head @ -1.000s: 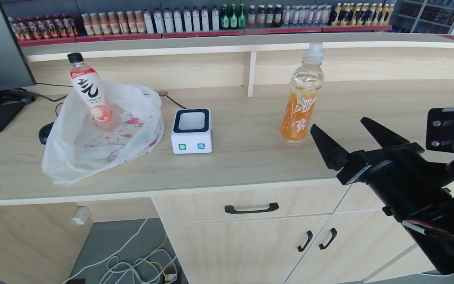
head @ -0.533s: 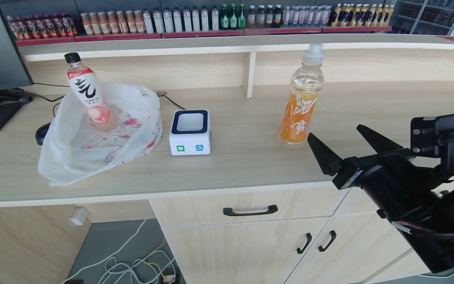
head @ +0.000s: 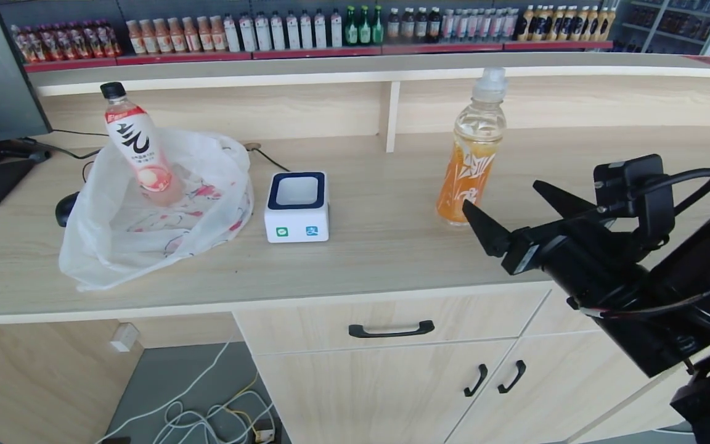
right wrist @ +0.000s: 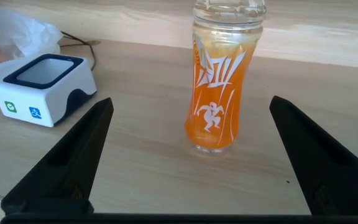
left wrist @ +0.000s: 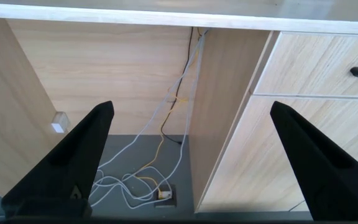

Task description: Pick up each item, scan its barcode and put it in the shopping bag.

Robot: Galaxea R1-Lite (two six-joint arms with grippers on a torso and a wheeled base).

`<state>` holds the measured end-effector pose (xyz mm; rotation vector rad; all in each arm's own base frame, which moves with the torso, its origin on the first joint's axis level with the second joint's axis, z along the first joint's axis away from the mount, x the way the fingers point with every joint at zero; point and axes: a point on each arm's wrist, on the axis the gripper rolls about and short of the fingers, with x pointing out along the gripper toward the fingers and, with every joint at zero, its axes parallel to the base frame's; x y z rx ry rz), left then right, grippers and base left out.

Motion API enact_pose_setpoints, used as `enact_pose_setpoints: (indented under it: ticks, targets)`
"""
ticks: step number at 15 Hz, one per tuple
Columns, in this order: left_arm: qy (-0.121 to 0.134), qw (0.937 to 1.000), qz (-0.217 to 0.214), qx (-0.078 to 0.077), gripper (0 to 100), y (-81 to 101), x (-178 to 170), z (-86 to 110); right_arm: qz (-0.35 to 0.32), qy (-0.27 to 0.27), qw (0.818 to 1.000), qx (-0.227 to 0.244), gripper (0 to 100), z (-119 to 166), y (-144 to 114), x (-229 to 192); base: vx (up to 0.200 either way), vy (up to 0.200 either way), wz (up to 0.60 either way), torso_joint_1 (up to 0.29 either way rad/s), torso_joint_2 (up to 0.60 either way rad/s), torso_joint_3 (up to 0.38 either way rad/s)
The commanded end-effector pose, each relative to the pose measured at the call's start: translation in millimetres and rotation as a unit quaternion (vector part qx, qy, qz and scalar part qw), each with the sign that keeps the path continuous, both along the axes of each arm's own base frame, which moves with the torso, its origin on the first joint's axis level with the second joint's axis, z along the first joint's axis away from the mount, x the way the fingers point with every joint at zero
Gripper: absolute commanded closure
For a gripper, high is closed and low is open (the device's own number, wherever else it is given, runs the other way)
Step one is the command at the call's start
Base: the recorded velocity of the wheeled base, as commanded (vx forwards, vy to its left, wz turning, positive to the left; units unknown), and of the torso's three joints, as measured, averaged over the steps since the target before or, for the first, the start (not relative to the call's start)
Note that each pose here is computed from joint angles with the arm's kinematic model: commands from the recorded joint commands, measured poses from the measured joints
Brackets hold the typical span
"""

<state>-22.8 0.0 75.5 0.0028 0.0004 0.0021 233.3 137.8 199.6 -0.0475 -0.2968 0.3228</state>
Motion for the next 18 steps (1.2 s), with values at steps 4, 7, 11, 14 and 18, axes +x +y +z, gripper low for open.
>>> enact_pose_setpoints:
  ticks: [4,7,11,14,18]
  targets:
    - [0.000,1.0000,0.000,0.000,0,0.0,0.0,0.0,-0.002,-0.017,1.000,0.005,0,7.8,9.3,28.8,0.000,0.000,0.00,0.000,0.00,0.000]
    - [0.000,1.0000,0.000,0.000,0,0.0,0.0,0.0,-0.005,-0.010,1.000,0.000,0,3.4,8.5,31.3,0.000,0.000,0.00,0.000,0.00,0.000]
    - [0.000,1.0000,0.000,0.000,0,0.0,0.0,0.0,-0.009,-0.008,1.000,-0.009,0,-1.9,-0.1,46.8,0.000,0.000,0.00,0.000,0.00,0.000]
    - [0.000,1.0000,0.000,0.000,0,0.0,0.0,0.0,-0.008,-0.012,1.000,-0.009,0,-3.4,2.4,62.2,0.000,0.000,0.00,0.000,0.00,0.000]
    - [0.000,1.0000,0.000,0.000,0,0.0,0.0,0.0,-0.012,-0.014,1.000,-0.007,0,2.6,7.7,81.4,0.000,0.000,0.00,0.000,0.00,0.000]
